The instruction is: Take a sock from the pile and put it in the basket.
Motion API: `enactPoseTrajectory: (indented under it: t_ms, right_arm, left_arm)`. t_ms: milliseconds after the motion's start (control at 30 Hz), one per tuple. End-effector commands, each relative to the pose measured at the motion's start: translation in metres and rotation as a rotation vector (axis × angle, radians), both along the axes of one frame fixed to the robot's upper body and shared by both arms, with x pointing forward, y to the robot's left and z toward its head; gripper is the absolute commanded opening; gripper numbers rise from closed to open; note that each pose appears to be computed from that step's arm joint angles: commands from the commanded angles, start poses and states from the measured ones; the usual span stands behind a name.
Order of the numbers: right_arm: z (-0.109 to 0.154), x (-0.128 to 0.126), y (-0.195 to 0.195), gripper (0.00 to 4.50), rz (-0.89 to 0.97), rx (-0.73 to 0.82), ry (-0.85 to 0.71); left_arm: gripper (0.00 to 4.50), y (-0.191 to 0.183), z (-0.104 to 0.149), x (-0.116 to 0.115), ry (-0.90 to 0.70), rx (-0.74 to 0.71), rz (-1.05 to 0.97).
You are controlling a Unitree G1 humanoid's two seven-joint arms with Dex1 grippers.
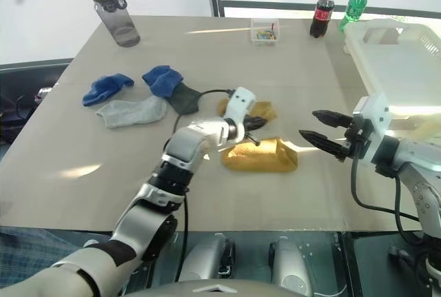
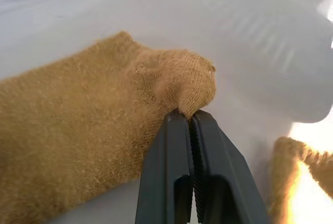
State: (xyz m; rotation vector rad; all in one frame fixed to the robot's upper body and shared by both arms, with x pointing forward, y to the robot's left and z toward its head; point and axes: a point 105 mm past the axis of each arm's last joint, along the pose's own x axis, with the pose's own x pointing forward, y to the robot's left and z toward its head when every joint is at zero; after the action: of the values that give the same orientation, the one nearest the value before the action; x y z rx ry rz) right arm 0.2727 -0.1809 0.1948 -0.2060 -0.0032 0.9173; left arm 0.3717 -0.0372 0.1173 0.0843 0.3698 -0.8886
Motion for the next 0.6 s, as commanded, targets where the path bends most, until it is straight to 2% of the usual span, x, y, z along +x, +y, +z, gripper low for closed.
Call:
enactPoseTrajectory:
  t_ms: [33, 133, 233, 300, 433, 600]
  right_arm:
    - [0.012, -0.003, -0.001, 2.82, -0.01, -0.006, -0.056]
    - [0.009, -0.003, -0.001, 2.82, -0.02, -0.009, -0.049]
    - [0.008, -0.003, -0.001, 2.82, -0.029, -0.012, -0.045]
    - [0.004, 0.001, -0.003, 2.82, -0.05, -0.03, -0.032]
    - [-0.006, 0.016, -0.008, 2.82, -0.116, -0.081, -0.002]
    - [-0.027, 0.044, -0.012, 2.82, -0.196, -0.216, 0.004]
  left_arm:
    - [0.05, -0.02, 0.015, -0.001, -0.003, -0.073, -0.003]
    - [0.89, -0.028, 0.023, -0.004, 0.007, -0.149, 0.003]
    - [2.18, -0.03, 0.032, -0.009, 0.027, -0.195, -0.017]
    - [3.07, -0.025, 0.047, -0.015, 0.038, -0.247, -0.062]
    - [3.07, 0.007, 0.065, -0.01, -0.009, -0.233, -0.071]
    - [3.07, 0.071, 0.037, 0.013, -0.171, 0.039, -0.05]
